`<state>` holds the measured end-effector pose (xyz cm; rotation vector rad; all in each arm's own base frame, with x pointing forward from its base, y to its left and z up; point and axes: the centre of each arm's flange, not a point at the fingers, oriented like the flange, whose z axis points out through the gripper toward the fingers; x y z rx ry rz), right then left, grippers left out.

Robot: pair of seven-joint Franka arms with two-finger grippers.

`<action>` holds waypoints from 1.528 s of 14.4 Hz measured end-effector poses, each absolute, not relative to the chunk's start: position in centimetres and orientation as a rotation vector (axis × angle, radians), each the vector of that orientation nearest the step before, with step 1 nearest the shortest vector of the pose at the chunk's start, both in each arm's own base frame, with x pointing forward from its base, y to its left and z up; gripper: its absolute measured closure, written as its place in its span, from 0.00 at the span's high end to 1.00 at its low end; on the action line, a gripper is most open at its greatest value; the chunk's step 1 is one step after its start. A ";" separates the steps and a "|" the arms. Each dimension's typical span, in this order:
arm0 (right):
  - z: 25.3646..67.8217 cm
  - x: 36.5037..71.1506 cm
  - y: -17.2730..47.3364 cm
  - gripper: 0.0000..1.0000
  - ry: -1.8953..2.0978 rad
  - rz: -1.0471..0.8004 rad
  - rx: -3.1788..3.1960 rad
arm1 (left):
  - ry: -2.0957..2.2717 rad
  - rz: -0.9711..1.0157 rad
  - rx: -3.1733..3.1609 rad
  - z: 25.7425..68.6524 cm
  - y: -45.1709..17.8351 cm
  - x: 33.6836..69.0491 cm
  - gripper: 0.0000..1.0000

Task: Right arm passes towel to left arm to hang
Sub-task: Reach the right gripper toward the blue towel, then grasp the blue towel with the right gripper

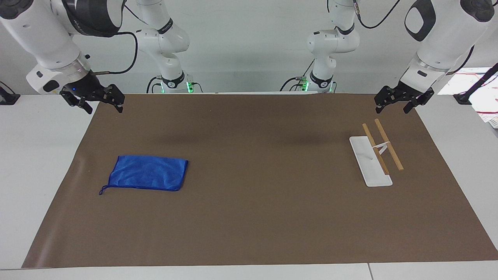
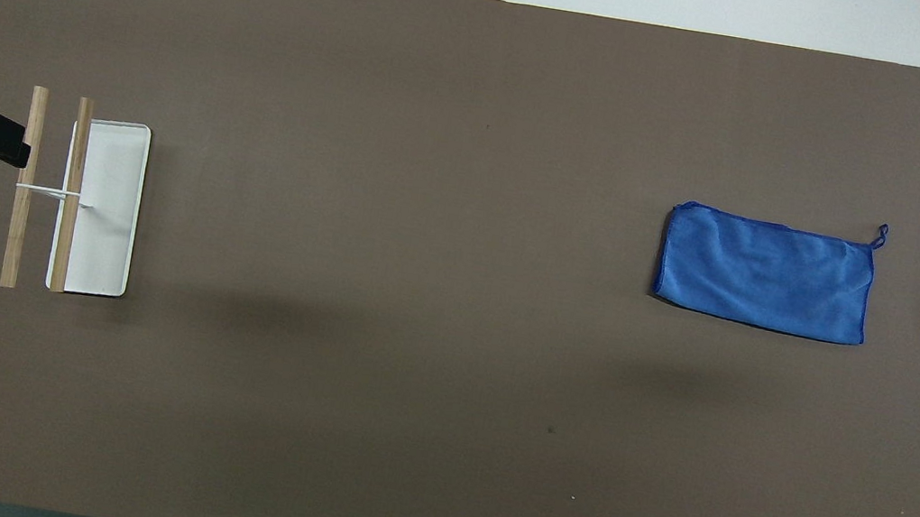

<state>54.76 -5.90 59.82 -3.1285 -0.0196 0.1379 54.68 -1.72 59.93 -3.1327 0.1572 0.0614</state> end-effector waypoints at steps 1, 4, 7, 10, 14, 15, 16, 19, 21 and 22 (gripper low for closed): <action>59.8 54.8 -5.9 1.00 -0.020 0.138 -3.129 | 0.157 0.061 -3.133 59.9 -1.7 54.7 1.00; 59.9 54.8 -5.8 1.00 -0.021 0.136 -3.129 | 0.157 0.061 -3.133 59.9 -1.7 54.7 1.00; 59.7 55.3 -5.3 1.00 -0.039 0.073 -3.135 | 0.157 0.061 -3.133 59.9 -1.7 54.7 1.00; 56.0 56.5 -3.7 1.00 -0.048 -0.026 -3.140 | 0.157 0.061 -3.133 59.9 -1.7 54.7 1.00; 47.9 58.7 1.0 1.00 -0.046 -0.054 -3.145 | 0.157 0.061 -3.133 59.9 -1.7 54.7 1.00; 45.6 59.1 1.4 1.00 -0.047 -0.064 -3.146 | 0.157 0.061 -3.133 59.9 -1.7 54.7 1.00; 43.4 59.3 1.3 1.00 -0.044 -0.063 -3.148 | 0.157 0.061 -3.133 59.9 -1.7 54.7 1.00; 37.5 59.0 -0.4 1.00 0.000 -0.014 -3.154 | 0.157 0.061 -3.133 59.9 -1.7 54.7 1.00; 35.3 59.0 -1.1 1.00 0.019 0.020 -3.157 | 0.157 0.061 -3.133 59.9 -1.7 54.7 1.00; 34.3 59.2 -1.2 1.00 0.022 0.022 -3.158 | 0.157 0.061 -3.133 59.9 -1.7 54.7 1.00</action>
